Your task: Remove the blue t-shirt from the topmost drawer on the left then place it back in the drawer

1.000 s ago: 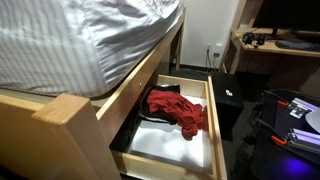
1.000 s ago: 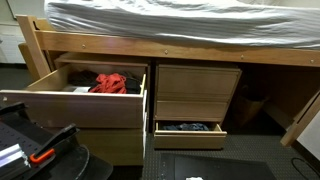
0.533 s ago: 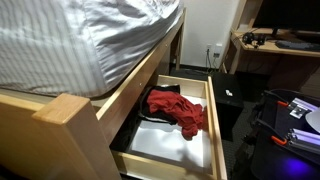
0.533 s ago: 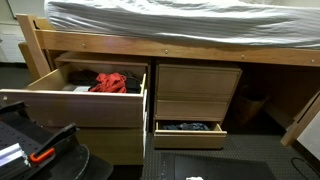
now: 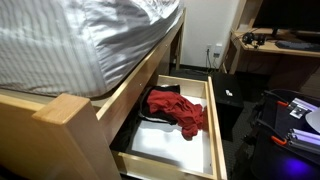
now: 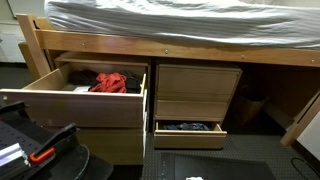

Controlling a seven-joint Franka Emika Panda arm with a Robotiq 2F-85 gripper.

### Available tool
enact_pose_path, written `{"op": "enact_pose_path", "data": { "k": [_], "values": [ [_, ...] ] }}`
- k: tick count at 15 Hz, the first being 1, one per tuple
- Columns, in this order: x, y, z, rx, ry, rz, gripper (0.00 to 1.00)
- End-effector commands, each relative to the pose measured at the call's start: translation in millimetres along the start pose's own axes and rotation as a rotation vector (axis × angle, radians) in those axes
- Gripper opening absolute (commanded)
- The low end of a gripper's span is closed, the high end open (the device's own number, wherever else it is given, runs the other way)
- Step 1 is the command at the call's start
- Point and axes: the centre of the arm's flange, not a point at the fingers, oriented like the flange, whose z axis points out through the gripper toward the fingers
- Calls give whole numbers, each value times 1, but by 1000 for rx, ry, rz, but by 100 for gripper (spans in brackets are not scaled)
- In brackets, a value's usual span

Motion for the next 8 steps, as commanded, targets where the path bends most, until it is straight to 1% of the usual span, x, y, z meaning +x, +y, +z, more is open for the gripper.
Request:
{"op": "enact_pose_path", "data": {
  "k": [1,2,4,5,8],
  "values": [
    [-18,-17,50,-33,120,-91,100],
    [-21,-28,58,-19,145,-112,100],
    [-28,-44,72,13,149,-122,100],
    [-20,-48,64,0,132,-118,100],
    [-25,-56,70,17,134,-127,100]
  ]
}}
